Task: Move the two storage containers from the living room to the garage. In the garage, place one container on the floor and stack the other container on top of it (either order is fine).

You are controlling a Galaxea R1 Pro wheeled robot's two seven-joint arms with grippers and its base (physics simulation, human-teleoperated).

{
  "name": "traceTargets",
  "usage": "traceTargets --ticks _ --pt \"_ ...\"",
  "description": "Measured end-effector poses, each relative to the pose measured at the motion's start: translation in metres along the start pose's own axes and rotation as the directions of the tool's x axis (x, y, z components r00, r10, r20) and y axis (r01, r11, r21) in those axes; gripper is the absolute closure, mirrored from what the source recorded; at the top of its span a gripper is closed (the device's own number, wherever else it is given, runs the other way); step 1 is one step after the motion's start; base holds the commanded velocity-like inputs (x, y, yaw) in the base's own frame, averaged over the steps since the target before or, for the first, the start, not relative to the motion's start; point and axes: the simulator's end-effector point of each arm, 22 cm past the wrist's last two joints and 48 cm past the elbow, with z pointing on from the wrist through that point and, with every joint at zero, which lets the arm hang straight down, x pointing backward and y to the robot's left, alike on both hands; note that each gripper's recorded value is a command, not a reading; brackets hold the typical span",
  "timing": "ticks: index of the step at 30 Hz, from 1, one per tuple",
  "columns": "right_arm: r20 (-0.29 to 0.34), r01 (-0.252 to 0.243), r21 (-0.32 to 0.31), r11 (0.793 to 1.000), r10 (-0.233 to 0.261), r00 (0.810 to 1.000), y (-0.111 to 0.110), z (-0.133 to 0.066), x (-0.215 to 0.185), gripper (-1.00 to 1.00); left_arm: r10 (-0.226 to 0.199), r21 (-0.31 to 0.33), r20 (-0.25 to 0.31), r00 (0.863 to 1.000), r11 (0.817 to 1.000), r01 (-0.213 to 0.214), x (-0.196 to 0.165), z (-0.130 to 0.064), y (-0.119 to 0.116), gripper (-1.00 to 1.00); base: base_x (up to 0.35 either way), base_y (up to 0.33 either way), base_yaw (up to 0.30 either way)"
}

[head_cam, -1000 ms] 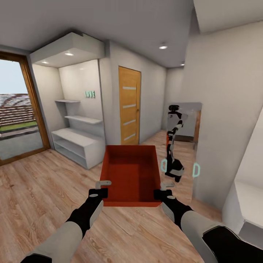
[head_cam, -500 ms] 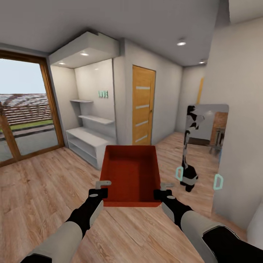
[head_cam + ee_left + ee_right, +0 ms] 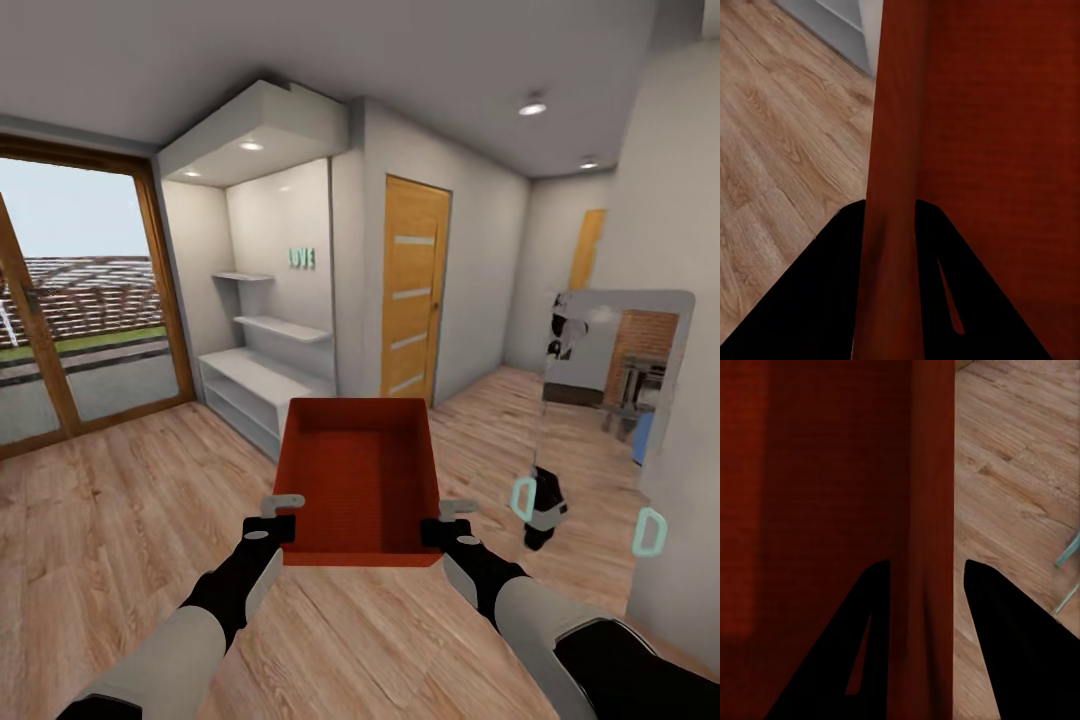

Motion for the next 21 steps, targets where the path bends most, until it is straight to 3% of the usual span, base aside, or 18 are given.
traceTargets --ticks 21 --pt "0.006 0.0 0.0 1.0 0.0 1.0 -0.0002 -0.0001 -0.0012 1.0 0.0 0.0 0.006 1.0 1.0 0.0 -0.0012 -0.0002 -0.0002 1.0 0.255 0.0 0.0"
